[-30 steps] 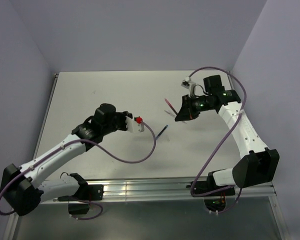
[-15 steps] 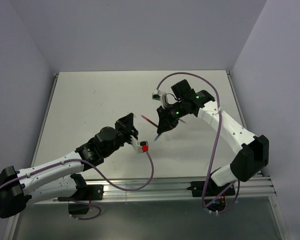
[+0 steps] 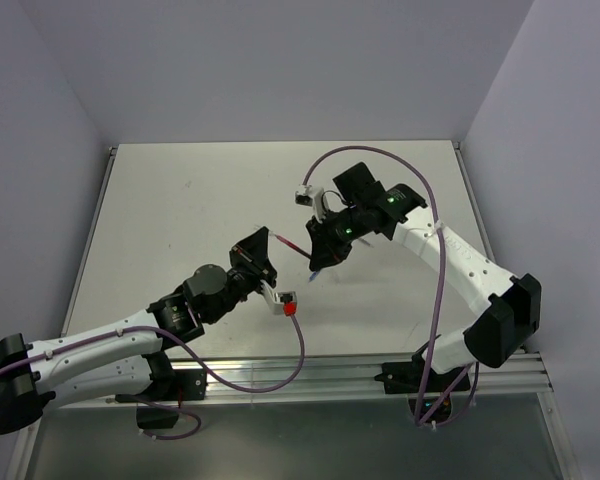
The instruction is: Insert the pens into the pen caps
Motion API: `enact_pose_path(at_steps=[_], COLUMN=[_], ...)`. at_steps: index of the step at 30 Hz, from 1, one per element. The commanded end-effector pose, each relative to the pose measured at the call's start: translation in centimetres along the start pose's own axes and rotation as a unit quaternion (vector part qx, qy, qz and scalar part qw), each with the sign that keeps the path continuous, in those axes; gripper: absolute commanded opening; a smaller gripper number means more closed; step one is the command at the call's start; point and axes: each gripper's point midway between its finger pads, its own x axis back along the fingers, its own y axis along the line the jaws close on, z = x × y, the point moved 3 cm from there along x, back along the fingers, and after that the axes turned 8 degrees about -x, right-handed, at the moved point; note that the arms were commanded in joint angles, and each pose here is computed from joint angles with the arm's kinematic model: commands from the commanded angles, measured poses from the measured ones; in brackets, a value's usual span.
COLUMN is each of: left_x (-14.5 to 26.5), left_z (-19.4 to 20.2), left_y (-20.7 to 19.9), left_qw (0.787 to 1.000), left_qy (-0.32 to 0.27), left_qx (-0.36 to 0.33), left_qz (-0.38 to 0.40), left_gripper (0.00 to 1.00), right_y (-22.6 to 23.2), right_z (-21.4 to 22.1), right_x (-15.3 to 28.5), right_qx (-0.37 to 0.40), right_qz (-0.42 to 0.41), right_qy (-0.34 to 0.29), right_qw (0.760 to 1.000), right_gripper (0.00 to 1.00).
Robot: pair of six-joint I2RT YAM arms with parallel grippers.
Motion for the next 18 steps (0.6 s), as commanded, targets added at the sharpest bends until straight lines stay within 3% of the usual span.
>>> enact_pose_path(at_steps=[1, 18], left_x=[0.2, 0.4], left_z=[0.2, 0.2], left_y=[0.9, -0.8], left_qw=[1.000, 1.000], left_qy=[0.009, 0.012], left_qx=[0.002, 0.009], left_qz=[-0.019, 0.014], left_gripper=[0.00, 0.00], right_y=[1.5, 2.0], right_z=[-0.7, 0.1], right_x=[1.0, 1.8], right_qx=[0.045, 0.064], right_qz=[0.009, 0.023], right_qy=[-0.023, -0.031], right_qw=[0.999, 0.997], right_gripper=[0.00, 0.00])
